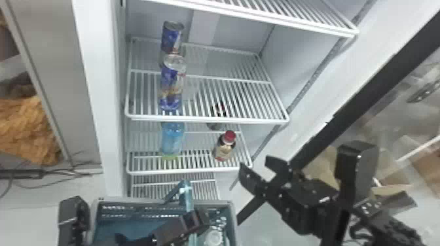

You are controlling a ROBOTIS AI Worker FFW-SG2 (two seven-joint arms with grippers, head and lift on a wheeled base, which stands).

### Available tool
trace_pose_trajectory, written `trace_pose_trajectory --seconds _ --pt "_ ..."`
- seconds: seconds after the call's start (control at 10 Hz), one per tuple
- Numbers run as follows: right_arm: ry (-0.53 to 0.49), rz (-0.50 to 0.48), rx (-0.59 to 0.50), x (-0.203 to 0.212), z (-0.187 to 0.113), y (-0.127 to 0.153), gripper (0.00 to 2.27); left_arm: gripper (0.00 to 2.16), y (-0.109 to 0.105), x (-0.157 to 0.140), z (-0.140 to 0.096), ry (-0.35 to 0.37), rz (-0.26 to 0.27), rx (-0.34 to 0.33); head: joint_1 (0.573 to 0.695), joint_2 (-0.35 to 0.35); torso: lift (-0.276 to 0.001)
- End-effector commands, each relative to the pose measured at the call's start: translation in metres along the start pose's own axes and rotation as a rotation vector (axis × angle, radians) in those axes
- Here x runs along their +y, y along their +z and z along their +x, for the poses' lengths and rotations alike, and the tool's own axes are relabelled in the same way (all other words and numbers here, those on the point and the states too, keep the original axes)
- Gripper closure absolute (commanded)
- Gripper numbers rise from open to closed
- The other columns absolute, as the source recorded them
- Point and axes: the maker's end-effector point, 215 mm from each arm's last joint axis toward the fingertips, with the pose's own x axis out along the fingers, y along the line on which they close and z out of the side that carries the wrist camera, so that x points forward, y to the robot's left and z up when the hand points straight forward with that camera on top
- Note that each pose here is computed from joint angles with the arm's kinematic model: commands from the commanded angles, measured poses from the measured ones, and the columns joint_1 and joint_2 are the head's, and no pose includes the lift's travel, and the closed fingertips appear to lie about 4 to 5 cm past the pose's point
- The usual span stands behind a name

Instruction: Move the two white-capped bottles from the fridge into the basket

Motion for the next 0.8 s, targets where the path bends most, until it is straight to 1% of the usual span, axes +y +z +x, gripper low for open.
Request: trace_pose_trajectory --seconds 0.0,0.2,0.3,0.4,0.5,0.7 --pt "-0.011 -0.023 -0.128 -0.006 0.004 0.029 0.54 1.19 -0.001 0.000 0.000 0.000 -0.001 0.003 0.695 -0.350 0.000" --pt "-0.021 -0.038 -0.309 -0.013 0.003 0.064 0.53 1.19 -0.001 0.000 0.001 -0.001 0.000 0.005 0.695 -0.350 0.000" --pt "-0.034 -0.038 -0.394 -0.020 0.001 0.075 0.52 1.19 -0.001 0.000 0.001 -0.001 0.000 0.005 0.695 -0.350 0.000" --pt "-0.055 -0.035 -0.458 -0.027 -0.001 0.081 0.52 1.19 -0.002 0.000 0.002 0.001 0.000 0.007 0.695 -0.350 0.000" --pt "-0.062 -0.019 -0.515 -0.033 0.000 0.080 0.52 1.19 -0.003 0.002 0.002 0.006 0.001 0.009 0.695 -0.350 0.000" --pt "-0.068 0.033 -0.532 -0.039 0.008 0.059 0.52 1.19 -0.003 0.002 0.002 0.007 0.002 0.010 0.695 -0.350 0.000"
